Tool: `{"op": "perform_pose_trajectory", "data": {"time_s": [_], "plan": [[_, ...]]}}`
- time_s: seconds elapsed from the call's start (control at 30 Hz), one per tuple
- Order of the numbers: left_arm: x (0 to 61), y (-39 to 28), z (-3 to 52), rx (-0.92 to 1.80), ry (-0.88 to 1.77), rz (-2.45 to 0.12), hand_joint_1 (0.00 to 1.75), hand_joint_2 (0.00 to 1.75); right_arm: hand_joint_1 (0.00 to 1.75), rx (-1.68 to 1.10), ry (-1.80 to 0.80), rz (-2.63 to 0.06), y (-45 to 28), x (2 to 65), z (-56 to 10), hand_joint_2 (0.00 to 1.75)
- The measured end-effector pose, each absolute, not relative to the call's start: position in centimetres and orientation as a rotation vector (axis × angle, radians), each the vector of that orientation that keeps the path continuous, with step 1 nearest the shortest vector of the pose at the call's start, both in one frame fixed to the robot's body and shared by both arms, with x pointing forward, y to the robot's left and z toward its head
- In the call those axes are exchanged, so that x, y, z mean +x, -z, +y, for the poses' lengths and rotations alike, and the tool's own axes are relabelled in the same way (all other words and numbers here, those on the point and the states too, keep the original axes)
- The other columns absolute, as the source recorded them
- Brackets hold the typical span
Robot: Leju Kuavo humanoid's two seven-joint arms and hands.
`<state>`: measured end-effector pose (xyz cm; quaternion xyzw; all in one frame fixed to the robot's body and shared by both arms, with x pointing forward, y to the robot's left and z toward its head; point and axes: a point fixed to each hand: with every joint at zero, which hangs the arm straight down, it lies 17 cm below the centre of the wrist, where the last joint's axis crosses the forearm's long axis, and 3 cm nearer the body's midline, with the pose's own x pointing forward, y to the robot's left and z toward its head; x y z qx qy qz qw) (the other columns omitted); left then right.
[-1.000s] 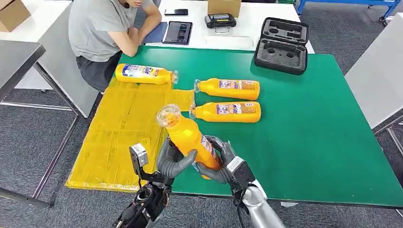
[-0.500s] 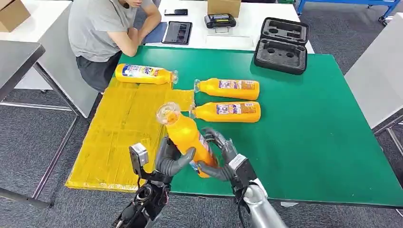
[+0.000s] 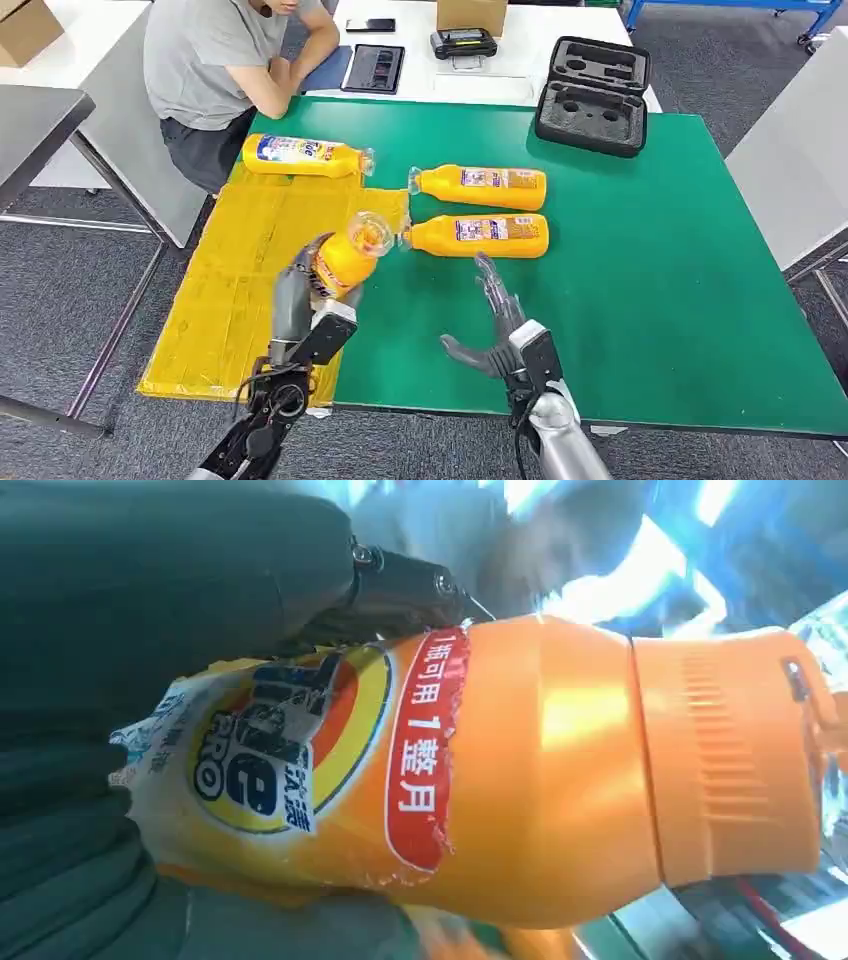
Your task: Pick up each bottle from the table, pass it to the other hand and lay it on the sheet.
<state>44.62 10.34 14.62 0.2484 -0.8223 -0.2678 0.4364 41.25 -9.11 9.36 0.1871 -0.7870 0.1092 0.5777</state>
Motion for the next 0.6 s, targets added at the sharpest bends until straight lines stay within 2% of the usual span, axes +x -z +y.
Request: {"op": "perform_pose_trajectory", "data": {"time_s": [0.27,0.6], "plan": [[46.4,-13.3,13.9,1.166,1.018,-1.824,1.75,1.75,0.00,0.440,-0.219,-1.824,-8.9,41.1,-9.2,1.75],[49.8,-13.8,17.5,1.375,1.089,-1.649,1.75,1.75,0.00,0.458,-0.182,-1.815,-8.8,41.1,-8.9,1.75]]}}
